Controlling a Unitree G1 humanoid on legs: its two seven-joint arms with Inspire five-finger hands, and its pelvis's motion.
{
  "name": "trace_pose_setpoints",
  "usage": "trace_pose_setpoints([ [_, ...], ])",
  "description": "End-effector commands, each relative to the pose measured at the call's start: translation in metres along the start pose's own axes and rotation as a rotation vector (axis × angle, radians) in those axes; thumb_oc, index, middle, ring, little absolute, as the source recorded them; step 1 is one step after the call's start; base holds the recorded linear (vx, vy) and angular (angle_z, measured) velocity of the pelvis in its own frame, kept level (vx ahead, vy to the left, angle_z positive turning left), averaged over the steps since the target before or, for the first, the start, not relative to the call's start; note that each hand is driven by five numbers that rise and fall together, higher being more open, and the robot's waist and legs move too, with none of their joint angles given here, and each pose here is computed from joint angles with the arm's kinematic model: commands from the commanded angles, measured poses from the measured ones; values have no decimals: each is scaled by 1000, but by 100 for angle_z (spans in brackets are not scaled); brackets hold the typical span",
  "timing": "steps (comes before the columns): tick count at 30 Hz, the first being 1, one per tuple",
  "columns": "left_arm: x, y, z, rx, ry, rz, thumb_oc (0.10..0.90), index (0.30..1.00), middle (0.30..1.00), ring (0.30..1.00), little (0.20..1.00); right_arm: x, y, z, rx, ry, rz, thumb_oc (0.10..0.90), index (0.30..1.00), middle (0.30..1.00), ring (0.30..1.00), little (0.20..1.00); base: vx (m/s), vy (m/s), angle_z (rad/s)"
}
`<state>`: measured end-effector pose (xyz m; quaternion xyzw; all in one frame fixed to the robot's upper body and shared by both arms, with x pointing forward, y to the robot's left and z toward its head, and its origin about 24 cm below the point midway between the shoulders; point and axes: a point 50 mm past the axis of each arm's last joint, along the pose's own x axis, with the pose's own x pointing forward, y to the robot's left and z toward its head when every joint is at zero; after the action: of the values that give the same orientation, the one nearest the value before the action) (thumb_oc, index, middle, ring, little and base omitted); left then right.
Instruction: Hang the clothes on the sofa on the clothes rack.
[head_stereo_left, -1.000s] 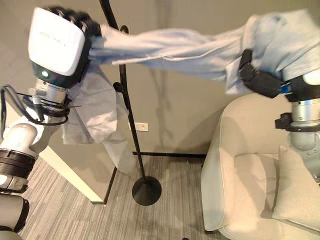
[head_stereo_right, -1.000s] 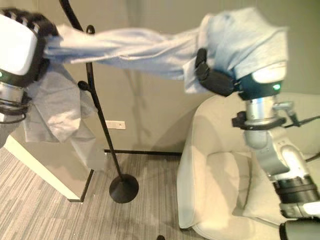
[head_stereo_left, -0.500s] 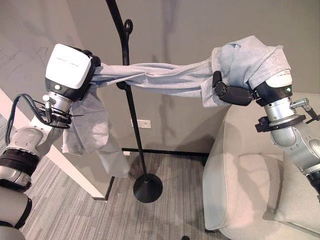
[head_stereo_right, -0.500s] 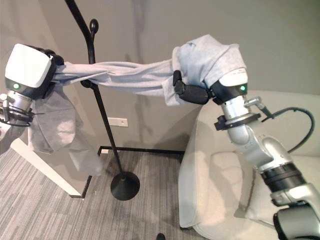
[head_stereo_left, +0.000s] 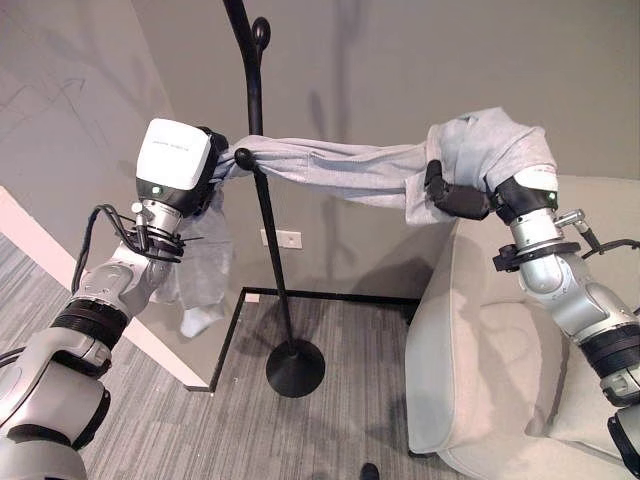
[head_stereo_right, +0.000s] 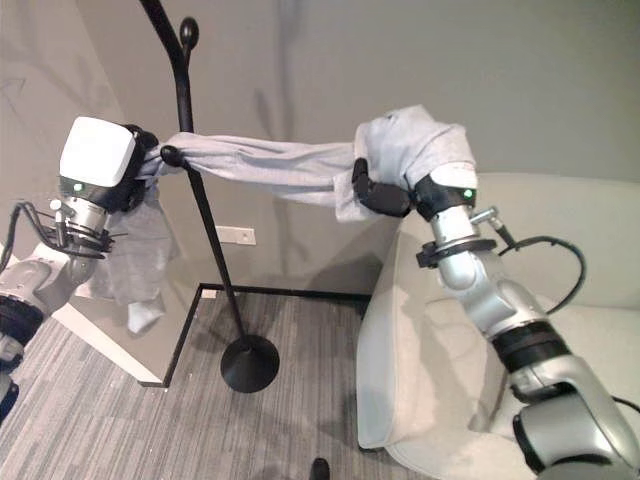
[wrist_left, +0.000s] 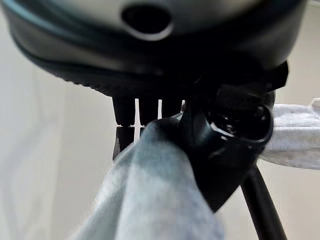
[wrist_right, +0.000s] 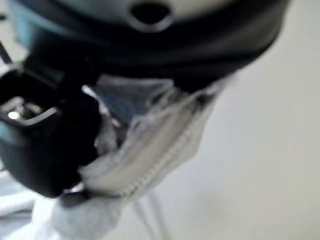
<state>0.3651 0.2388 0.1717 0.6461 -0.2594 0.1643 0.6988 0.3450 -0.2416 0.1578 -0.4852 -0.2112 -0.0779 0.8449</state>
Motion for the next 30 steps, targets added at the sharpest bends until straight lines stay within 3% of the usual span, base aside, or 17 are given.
trace_pose_setpoints([
  [1,-41,-3,-83,178,366,-140,400,300,300,300,300,-23,-16,-63,-31,355,-68,400,300,300,300,300,-15,-15,7],
  [5,-86,-52,-53,-42,456,-227,400,300,300,300,300,-45,42,-40,138,319,60,400,300,300,300,300,5,-28,3],
  [7,-99,-61,-40,-157,500,-201,400,300,300,300,300,-52,57,-25,223,286,80,400,300,300,300,300,11,-43,-3],
  [8,-107,-64,-29,-272,540,-147,431,347,347,347,347,-59,68,-10,305,249,100,400,300,300,300,300,-1,-40,-3],
  [9,-112,-64,-23,-344,563,-113,756,834,834,834,834,-62,72,-1,362,229,104,400,300,300,300,300,0,-39,-6],
  [10,-117,-64,-20,-401,584,-90,800,900,900,900,900,-65,75,5,401,214,110,400,300,300,300,300,0,0,0],
  [12,-124,-66,-6,-571,621,-56,800,900,900,900,900,-72,80,16,473,188,119,400,300,300,300,300,3,-13,-3],
  [13,-124,-66,-6,-571,621,-56,800,900,900,900,900,-72,80,16,473,188,119,400,300,300,300,300,0,0,0],
  [19,-175,-81,32,-1294,923,33,800,900,900,900,900,-98,103,37,551,172,227,400,300,300,300,300,0,0,0],
  [23,-206,-93,43,-1387,998,-59,800,900,900,900,900,-119,119,34,565,235,287,400,300,300,300,300,0,0,0],
  [24,-225,-99,49,-1427,1069,-101,800,900,900,900,900,-133,128,30,554,274,331,400,300,300,300,300,0,0,0],
  [30,-270,-113,60,-1399,1213,-258,800,900,900,900,900,-158,151,19,526,405,410,400,300,300,300,300,-32,3,2],
])
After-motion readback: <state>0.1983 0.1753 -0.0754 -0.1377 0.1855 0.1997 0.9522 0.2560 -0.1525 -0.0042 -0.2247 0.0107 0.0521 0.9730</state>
